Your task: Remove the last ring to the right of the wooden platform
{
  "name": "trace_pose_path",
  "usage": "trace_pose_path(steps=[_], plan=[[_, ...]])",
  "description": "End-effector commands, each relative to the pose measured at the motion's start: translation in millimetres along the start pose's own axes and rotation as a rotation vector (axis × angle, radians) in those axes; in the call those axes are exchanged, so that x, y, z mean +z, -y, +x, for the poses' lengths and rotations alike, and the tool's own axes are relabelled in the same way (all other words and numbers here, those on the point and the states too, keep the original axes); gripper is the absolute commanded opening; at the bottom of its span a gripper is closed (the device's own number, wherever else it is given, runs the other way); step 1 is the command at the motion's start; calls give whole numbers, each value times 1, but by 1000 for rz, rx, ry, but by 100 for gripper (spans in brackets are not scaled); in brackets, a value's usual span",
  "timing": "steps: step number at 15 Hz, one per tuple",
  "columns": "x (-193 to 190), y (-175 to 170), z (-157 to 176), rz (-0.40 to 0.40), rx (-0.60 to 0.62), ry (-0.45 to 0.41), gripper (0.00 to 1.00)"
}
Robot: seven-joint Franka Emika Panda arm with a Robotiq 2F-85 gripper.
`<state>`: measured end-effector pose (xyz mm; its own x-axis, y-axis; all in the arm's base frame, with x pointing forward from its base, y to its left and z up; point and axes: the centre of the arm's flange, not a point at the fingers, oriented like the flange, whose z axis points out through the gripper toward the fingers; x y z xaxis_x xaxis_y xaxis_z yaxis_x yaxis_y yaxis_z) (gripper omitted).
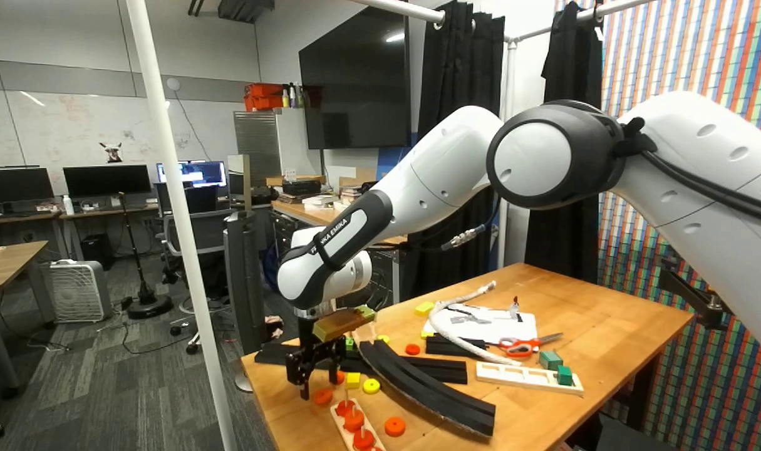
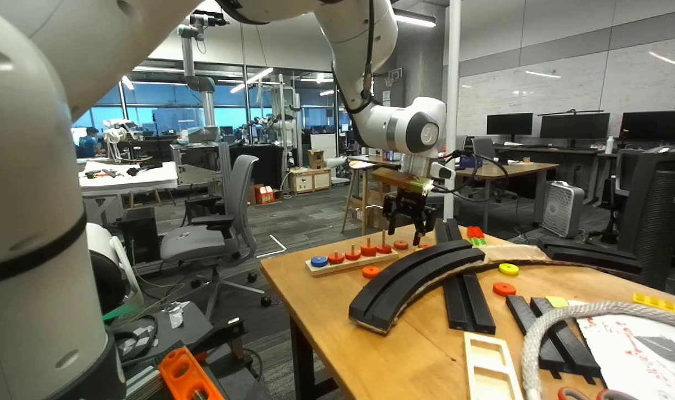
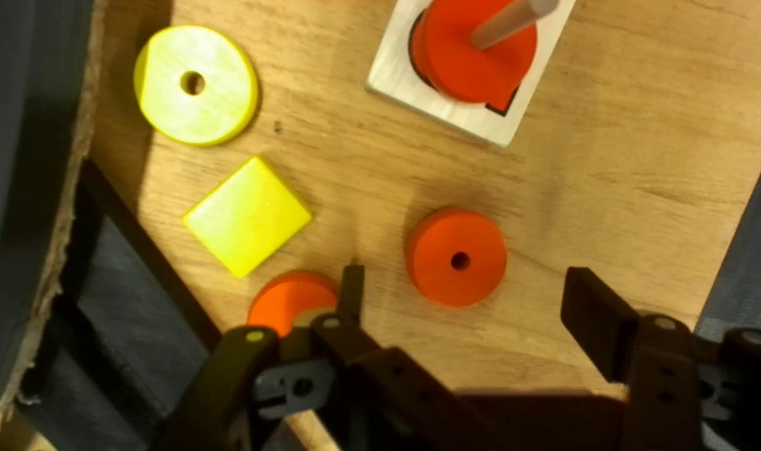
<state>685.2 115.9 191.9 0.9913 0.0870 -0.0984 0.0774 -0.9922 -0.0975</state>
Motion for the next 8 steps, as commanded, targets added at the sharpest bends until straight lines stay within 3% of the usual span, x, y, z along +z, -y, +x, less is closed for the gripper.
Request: trace_pose_path(steps=[1,4,8], plan=[[-18,-3,9,-22,17,33,100],[-65,-19,3,-107,101,0,100],[-154,-86,2,-148,284,-49,100]])
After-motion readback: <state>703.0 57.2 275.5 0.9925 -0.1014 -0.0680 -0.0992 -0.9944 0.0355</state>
